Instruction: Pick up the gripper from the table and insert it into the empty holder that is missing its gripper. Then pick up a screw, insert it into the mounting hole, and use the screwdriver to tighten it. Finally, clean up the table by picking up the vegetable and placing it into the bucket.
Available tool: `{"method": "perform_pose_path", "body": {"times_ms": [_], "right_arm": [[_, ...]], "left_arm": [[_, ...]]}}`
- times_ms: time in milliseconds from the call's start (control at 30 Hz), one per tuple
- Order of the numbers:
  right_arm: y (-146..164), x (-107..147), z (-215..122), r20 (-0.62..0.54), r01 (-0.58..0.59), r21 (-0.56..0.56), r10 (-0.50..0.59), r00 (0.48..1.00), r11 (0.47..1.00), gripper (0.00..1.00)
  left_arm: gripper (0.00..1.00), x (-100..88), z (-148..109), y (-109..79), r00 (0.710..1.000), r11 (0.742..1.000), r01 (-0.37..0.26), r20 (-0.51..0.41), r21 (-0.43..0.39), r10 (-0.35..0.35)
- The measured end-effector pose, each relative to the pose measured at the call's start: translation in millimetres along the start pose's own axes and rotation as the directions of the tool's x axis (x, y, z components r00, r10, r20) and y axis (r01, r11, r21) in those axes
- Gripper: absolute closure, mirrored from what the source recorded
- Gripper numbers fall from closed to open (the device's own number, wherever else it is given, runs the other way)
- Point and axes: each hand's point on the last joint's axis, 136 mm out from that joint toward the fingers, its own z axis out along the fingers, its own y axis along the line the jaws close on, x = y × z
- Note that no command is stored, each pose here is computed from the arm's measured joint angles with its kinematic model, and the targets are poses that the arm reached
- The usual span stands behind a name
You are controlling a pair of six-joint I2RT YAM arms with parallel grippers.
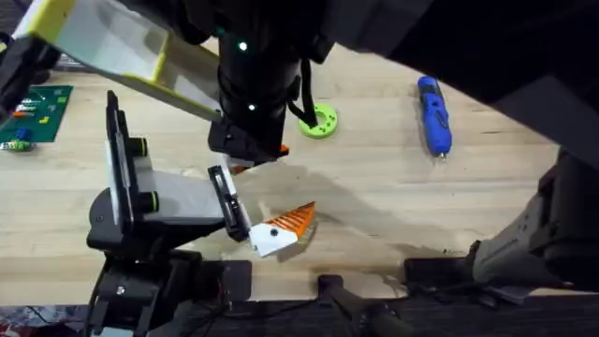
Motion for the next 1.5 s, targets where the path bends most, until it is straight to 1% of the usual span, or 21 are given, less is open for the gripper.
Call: {"method": "perform_pose_path", "body": {"times_ms": [733, 1067, 1500], "right_arm": [[0, 0, 0, 0.0, 0.0, -0.001, 0.0, 1.0, 1.0, 0.994], [0, 0, 11, -0.025, -0.001, -0.01, 0.001, 1.0, 1.0, 0.994], [1, 0, 11, -0.025, 0.002, -0.01, -0.002, 1.0, 1.0, 0.994]], "left_arm": [[0.016, 0.0, 0, 0.0, 1.0, 1.0, 0.0, 0.0, 0.0, 0.0], [0.016, 0.1, 0, 0.0, 1.0, 1.0, 0.001, 0.0, 0.0, -0.001], [0.016, 0.1, 0, 0.0, 1.0, 1.0, 0.001, 0.0, 0.0, -0.001]]}}
